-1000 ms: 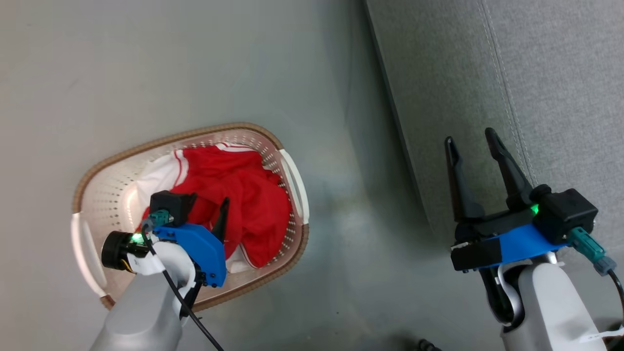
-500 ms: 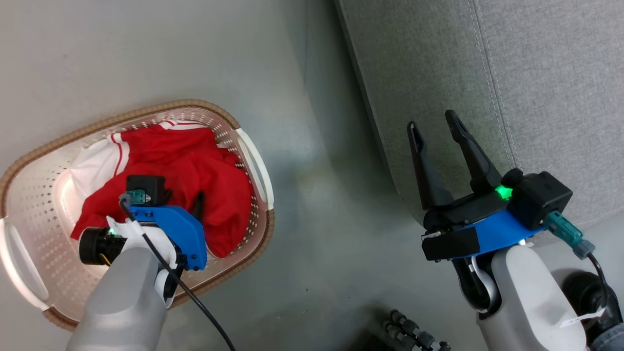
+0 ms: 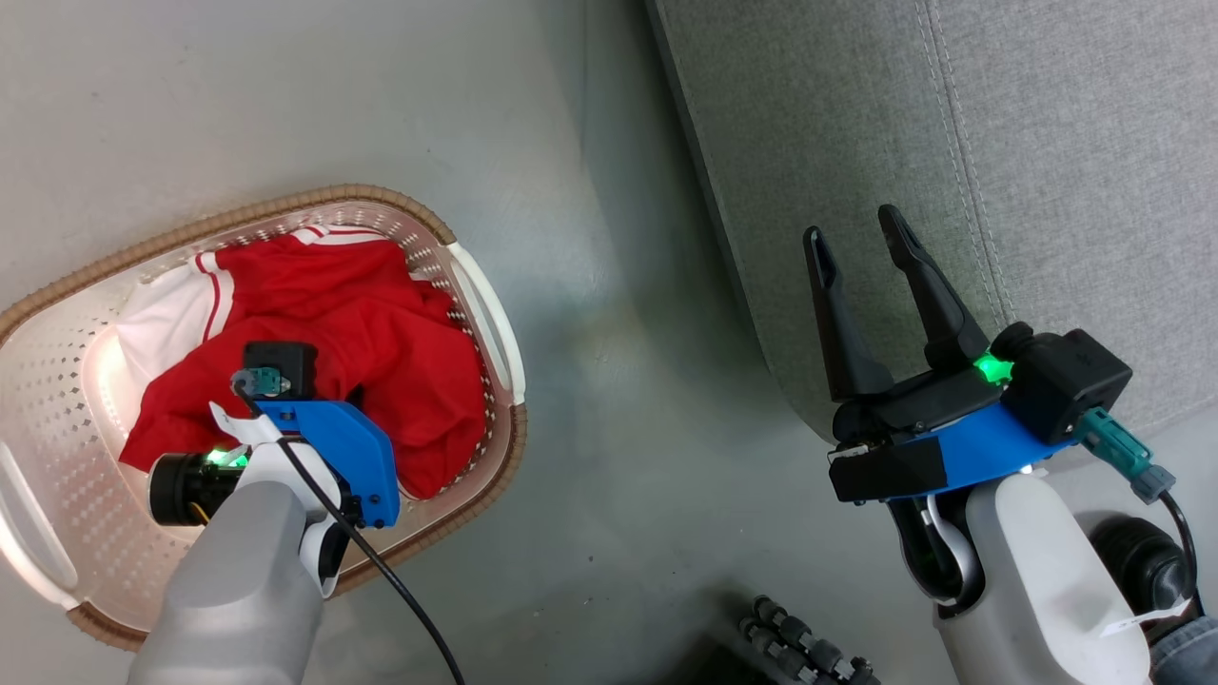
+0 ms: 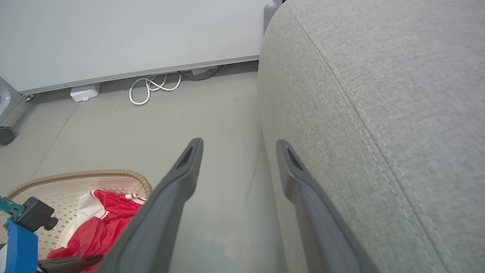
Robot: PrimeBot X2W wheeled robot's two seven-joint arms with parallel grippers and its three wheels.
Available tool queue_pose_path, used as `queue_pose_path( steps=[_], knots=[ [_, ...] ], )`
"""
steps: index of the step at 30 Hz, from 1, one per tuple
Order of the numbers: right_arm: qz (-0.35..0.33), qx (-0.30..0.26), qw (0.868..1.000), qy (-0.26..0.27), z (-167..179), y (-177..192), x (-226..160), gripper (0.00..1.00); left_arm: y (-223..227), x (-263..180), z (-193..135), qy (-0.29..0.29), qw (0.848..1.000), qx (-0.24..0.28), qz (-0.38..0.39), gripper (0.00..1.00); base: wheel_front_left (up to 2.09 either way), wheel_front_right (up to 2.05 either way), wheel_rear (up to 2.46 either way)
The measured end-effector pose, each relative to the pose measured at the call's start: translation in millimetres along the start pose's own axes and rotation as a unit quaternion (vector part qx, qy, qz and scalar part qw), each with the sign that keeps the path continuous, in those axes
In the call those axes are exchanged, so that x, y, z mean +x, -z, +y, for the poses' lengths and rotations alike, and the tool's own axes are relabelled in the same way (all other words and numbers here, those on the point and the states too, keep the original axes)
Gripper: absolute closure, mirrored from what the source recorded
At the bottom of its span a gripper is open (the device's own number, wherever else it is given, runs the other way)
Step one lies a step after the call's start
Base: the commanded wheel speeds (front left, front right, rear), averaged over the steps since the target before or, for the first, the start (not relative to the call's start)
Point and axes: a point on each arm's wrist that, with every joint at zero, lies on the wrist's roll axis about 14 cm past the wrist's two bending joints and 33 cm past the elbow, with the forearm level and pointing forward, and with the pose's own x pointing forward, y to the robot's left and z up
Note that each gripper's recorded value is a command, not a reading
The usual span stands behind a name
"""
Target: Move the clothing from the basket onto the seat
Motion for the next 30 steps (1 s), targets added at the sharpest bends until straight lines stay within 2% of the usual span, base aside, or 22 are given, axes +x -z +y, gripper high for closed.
queue_pose_path(
  steps=[12, 20, 25, 30],
  knots=[
    [-0.01, -0.002, 1.0, -0.006, 4, -7, 2, 0.0, -13, -10, -2, 0.003, 1.0, -0.005, -0.027, 1.0, 0.0, 0.0, 0.0],
    [-0.041, -0.013, 0.999, -0.017, 11, -32, -4, 0.0, -41, -38, -18, 0.007, 0.996, -0.003, -0.089, 1.0, 0.0, 0.0, 0.0],
    [-0.059, -0.018, 0.998, -0.026, 19, -46, -16, 0.0, -69, -70, -36, 0.016, 0.988, 0.019, -0.154, 1.0, 0.0, 0.0, 0.0],
    [-0.077, -0.018, 0.996, -0.037, 29, -60, -31, 0.0, -97, -111, -59, 0.025, 0.972, 0.056, -0.228, 1.0, 0.0, 0.0, 0.0]
  ],
)
